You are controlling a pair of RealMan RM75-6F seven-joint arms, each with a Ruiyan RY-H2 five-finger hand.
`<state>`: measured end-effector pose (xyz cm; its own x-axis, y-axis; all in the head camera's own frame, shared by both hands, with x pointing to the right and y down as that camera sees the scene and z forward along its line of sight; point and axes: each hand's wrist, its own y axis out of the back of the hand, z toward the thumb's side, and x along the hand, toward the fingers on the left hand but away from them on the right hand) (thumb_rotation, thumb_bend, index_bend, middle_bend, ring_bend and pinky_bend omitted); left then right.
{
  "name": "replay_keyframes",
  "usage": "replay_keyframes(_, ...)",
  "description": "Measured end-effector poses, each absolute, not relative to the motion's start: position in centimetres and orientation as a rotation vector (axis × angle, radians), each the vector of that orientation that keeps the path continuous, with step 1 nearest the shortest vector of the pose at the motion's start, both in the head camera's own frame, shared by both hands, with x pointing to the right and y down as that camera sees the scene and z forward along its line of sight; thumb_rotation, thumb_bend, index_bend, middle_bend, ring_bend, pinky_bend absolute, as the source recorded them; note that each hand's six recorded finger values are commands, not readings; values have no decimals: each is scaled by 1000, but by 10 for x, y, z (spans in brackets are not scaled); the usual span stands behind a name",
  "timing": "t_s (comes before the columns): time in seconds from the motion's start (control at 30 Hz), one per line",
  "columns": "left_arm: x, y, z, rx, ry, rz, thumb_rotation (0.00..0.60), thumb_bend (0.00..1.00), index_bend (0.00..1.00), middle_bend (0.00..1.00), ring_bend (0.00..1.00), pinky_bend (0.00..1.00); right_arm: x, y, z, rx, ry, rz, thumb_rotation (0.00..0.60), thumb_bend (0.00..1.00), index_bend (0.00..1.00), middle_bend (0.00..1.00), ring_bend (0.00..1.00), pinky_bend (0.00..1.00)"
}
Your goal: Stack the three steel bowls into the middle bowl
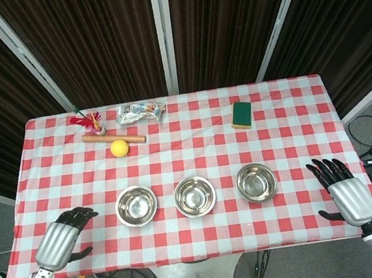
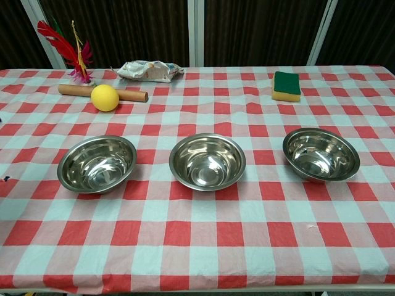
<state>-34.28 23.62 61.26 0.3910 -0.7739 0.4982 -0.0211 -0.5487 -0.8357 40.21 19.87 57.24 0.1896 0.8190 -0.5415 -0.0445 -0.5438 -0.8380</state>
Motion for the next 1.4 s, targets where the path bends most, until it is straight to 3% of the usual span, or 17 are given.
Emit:
replay_keyframes(0.37,-270,244,661,-1922,449,-1161,600,163,320,381,289,371,401,190,560,-1692,-782,1426,600,0,0,32,0,12)
replay_keyframes(1.4,-241,227,719,-1792,311,-1035,600,253,510,559,481,554,416,183,561,-1689,-841,1446,600,0,0,33,0,12)
